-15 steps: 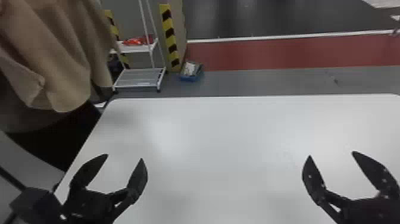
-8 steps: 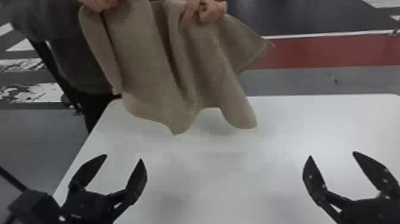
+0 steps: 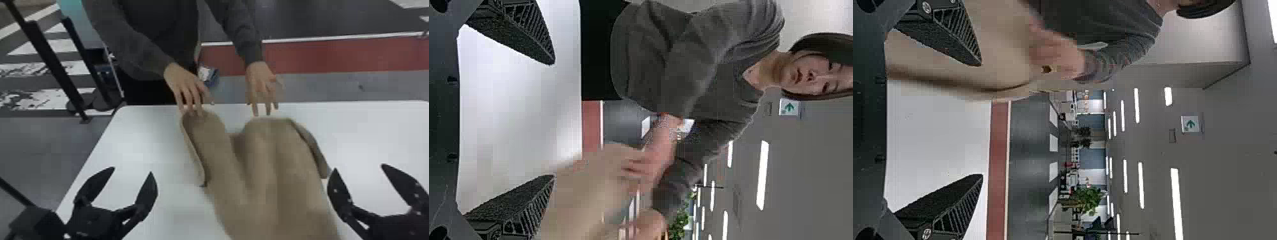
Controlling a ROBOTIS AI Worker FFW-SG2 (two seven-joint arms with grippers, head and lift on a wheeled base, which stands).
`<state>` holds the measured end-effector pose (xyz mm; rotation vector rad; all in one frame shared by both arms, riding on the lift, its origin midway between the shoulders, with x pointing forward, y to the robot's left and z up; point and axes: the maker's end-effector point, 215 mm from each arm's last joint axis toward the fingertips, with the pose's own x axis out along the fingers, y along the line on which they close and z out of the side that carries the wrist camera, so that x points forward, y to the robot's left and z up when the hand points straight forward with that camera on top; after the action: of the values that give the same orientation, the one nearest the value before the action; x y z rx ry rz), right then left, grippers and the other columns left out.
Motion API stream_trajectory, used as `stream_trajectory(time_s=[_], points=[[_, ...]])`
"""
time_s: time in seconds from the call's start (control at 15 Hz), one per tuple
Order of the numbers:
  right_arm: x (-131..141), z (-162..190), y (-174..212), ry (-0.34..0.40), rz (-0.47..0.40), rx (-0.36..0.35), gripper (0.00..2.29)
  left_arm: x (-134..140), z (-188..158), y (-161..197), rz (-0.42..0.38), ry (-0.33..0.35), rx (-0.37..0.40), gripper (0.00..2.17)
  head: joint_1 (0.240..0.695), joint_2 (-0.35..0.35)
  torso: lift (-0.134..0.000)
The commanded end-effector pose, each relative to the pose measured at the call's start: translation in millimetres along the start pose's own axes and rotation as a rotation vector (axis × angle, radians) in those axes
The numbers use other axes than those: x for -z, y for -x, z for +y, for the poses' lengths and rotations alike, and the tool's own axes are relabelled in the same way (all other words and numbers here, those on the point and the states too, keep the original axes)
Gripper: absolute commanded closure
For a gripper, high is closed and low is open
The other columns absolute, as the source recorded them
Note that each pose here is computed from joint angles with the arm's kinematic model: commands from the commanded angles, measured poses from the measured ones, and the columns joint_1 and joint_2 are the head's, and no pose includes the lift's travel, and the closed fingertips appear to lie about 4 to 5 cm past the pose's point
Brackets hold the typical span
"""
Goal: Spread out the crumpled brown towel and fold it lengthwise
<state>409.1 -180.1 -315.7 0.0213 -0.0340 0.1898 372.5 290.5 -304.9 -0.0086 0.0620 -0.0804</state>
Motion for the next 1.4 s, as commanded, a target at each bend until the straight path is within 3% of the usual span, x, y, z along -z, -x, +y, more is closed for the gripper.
stream_trajectory(time_s=[0.0, 1.33], points=[[0.3, -0.4, 0.0, -0.002, 0.000, 0.002, 0.08, 0.2, 0.3, -0.2, -0.001, 0.001, 0.000, 0.06, 0.695, 0.160, -0.128], [9.7, -2.5, 1.0, 0.009, 0.026, 0.003, 0.08, 7.3, -0.9, -1.5, 0.002, 0.011, -0.009, 0.06, 0.695, 0.157, -0.128]])
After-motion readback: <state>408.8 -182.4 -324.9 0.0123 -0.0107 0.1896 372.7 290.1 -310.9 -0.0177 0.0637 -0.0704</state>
